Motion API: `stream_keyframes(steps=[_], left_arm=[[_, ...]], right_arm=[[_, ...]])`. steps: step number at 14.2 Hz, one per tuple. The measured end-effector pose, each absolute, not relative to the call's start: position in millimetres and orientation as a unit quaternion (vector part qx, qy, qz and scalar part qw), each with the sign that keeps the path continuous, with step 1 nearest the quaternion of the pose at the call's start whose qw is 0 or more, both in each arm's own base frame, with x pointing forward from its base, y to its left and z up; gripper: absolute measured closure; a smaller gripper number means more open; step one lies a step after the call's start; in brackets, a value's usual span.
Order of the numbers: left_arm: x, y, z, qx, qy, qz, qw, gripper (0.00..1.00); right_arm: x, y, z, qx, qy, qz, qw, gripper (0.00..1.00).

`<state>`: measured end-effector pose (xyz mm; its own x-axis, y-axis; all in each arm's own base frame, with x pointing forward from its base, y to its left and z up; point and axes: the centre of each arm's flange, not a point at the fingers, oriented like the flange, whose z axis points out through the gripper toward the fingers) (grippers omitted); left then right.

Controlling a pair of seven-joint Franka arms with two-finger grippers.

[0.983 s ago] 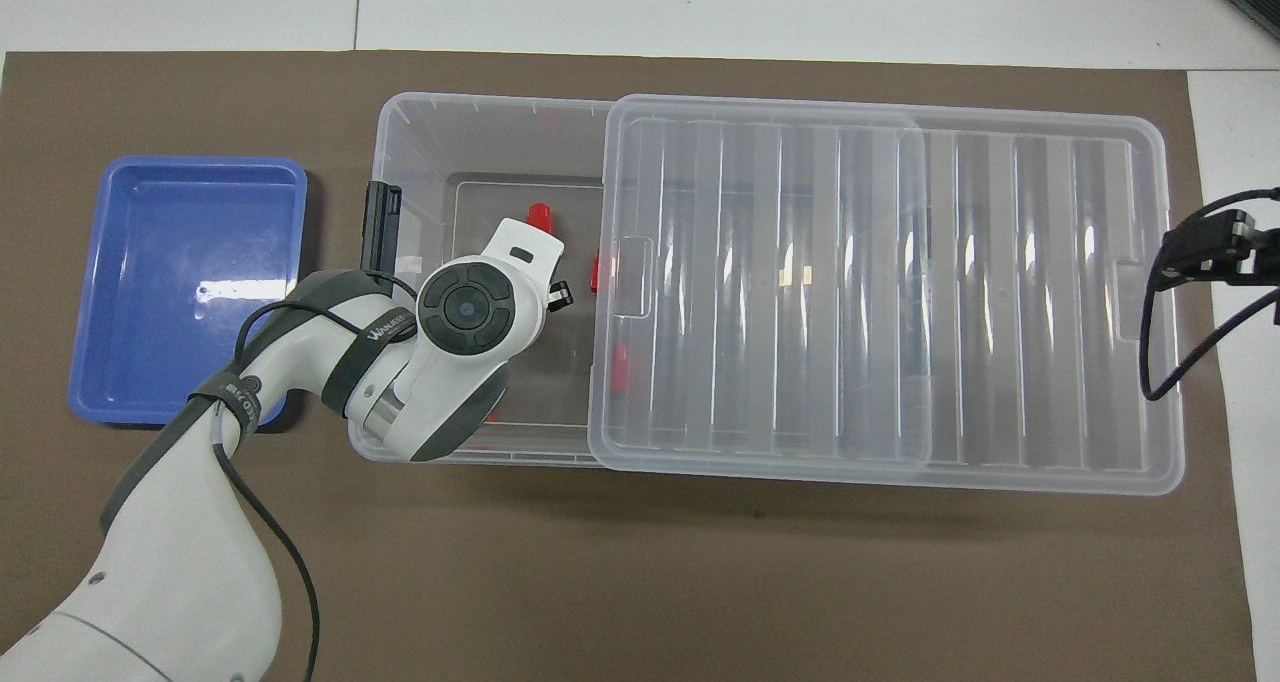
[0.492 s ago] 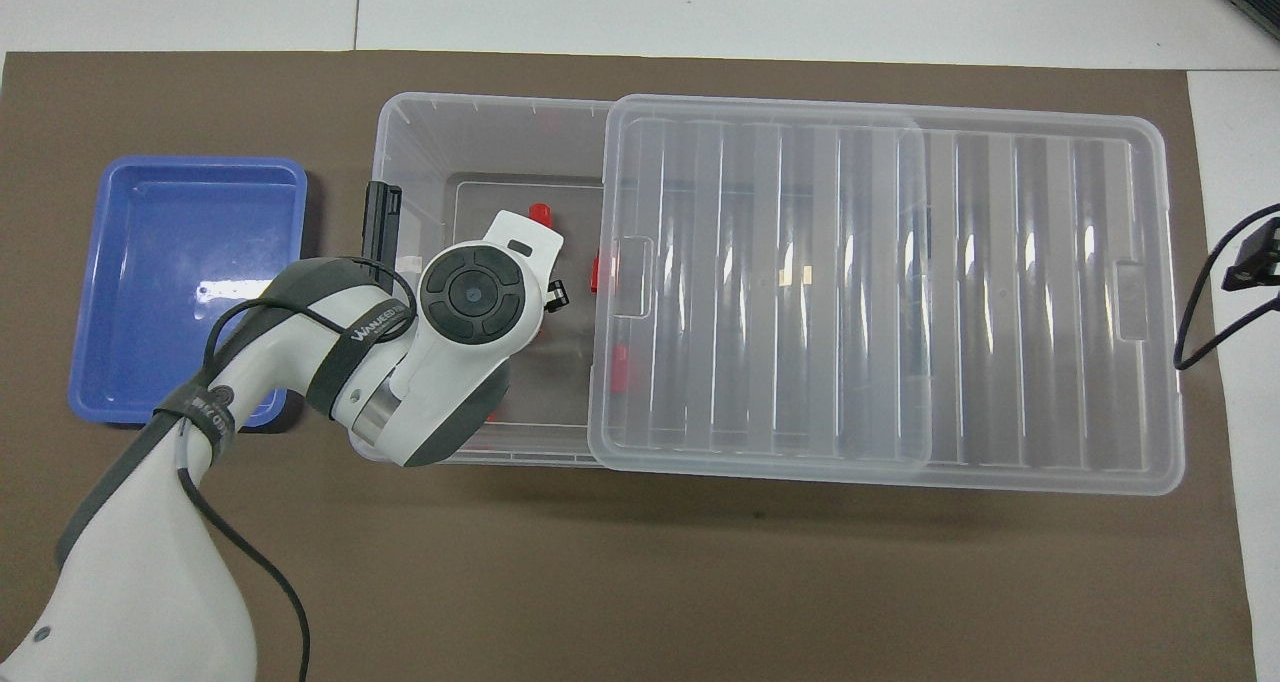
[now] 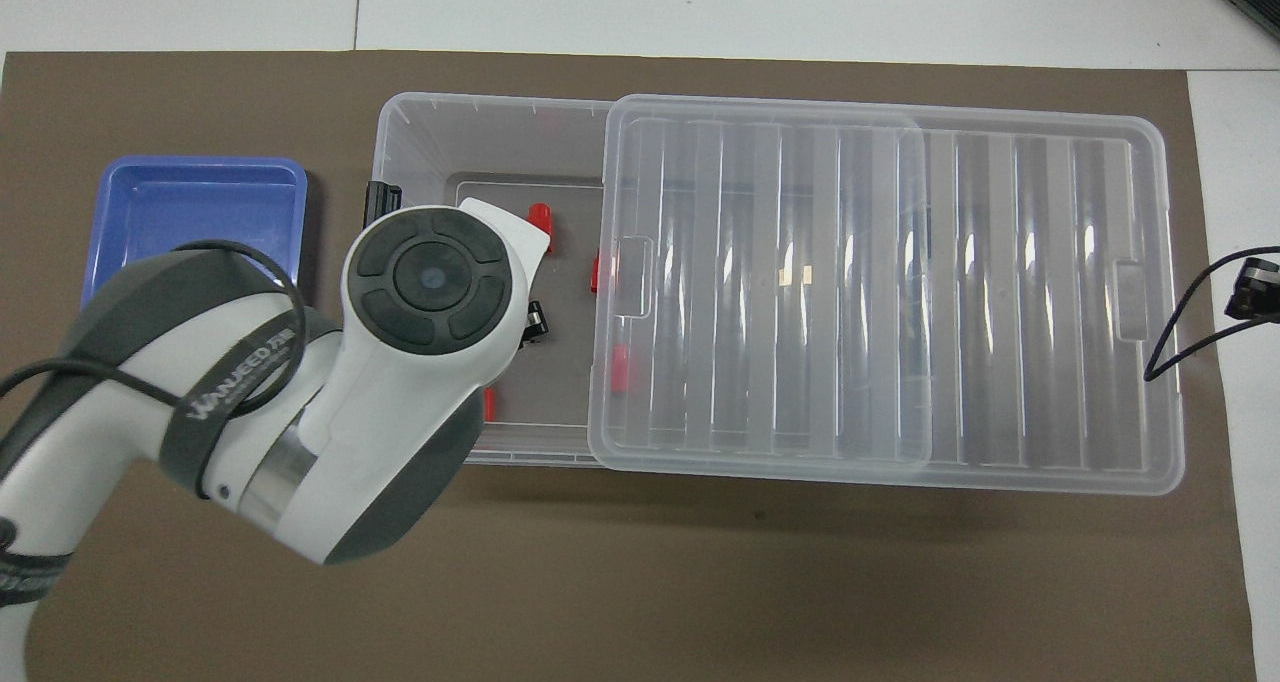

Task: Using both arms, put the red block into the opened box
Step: 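Withdraw the left gripper while the right gripper reaches the lid, then slide the clear lid shut over the box with the right gripper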

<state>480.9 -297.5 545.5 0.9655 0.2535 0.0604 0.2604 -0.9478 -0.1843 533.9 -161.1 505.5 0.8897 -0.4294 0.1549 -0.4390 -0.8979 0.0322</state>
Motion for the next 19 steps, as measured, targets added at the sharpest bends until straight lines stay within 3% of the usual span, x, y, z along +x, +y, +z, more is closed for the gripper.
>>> stream_keyframes(steps=[4, 8, 13, 19], left_arm=[[471.2, -157.8, 638.5, -0.992, -0.058, 0.003, 0.109, 0.00], [446.1, -45.1, 694.7, -0.995, -0.006, -0.004, 0.096, 0.00], [442.7, -32.9, 695.5, -0.996, -0.001, -0.013, 0.092, 0.00], [459.5, 4.8, 645.7, -0.996, 0.031, -0.013, 0.085, 0.00]], right_arm=[[541.2, -159.5, 487.1, 0.973, -0.217, 0.077, 0.033, 0.99], [548.6, -150.0, 470.8, 0.974, -0.215, 0.068, 0.017, 0.99], [560.7, -100.8, 465.5, 0.976, -0.203, 0.063, -0.038, 0.99], [569.7, -7.5, 465.6, 0.989, -0.128, 0.059, -0.053, 0.99]])
